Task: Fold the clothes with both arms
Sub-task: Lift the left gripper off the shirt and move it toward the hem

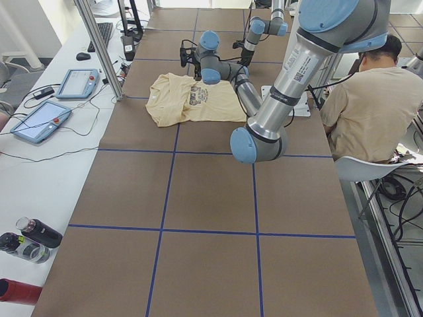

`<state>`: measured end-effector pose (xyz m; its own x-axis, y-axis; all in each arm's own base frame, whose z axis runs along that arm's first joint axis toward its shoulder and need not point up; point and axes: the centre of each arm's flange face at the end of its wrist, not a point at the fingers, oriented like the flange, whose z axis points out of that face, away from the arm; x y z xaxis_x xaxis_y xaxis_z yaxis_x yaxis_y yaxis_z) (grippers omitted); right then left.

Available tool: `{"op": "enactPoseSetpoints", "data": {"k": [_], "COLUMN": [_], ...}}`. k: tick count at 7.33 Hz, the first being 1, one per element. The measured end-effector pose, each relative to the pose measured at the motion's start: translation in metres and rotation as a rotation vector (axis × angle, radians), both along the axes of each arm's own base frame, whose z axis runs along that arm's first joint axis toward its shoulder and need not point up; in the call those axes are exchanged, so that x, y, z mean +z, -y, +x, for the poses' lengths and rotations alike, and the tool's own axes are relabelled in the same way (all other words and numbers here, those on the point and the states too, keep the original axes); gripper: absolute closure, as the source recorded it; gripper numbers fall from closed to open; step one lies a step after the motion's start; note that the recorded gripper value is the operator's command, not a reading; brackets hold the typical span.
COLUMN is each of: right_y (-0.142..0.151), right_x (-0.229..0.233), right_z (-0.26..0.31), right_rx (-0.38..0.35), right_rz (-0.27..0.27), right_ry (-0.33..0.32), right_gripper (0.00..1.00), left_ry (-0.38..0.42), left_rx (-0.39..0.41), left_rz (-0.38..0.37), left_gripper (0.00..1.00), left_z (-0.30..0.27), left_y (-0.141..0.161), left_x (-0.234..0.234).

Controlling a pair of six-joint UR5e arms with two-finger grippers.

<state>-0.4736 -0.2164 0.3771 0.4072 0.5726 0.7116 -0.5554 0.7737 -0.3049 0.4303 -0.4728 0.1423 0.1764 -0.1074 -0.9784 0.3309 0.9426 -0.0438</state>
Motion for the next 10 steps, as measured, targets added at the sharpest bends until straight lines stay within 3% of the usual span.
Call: {"op": "enactPoseSetpoints", "data": {"k": [5,6,8,10], "right_y": [-0.0009,-0.0011,-0.0012,-0.0012], "right_x": [0.0035,0.0049,0.0065,0.0069], "right_z": [-0.0020,-0.0027,-0.0035,-0.0033], "right_rx": [-0.008,-0.009,-0.010,-0.009], "right_rz": [-0.004,-0.004,-0.004,-0.005], "right_ry": [-0.011,-0.014,-0.018,-0.019], "right_gripper": [0.27,0.35,0.65,0.65], "left_ry": [0.008,0.007,0.007,0.008], "left_rx": [0.003,0.003,0.006,0.007], "left_rz": [-0.005,-0.005,-0.006,-0.007], "left_gripper": [0.12,0.12,0.12,0.12], "left_z": [0.0054,0.0055,0.0057,0.0059], "left_y": [0.0020,0.0019,0.0017,0.0016], "left_x": [0.0055,0.0054,0.0059,0.0062]}}
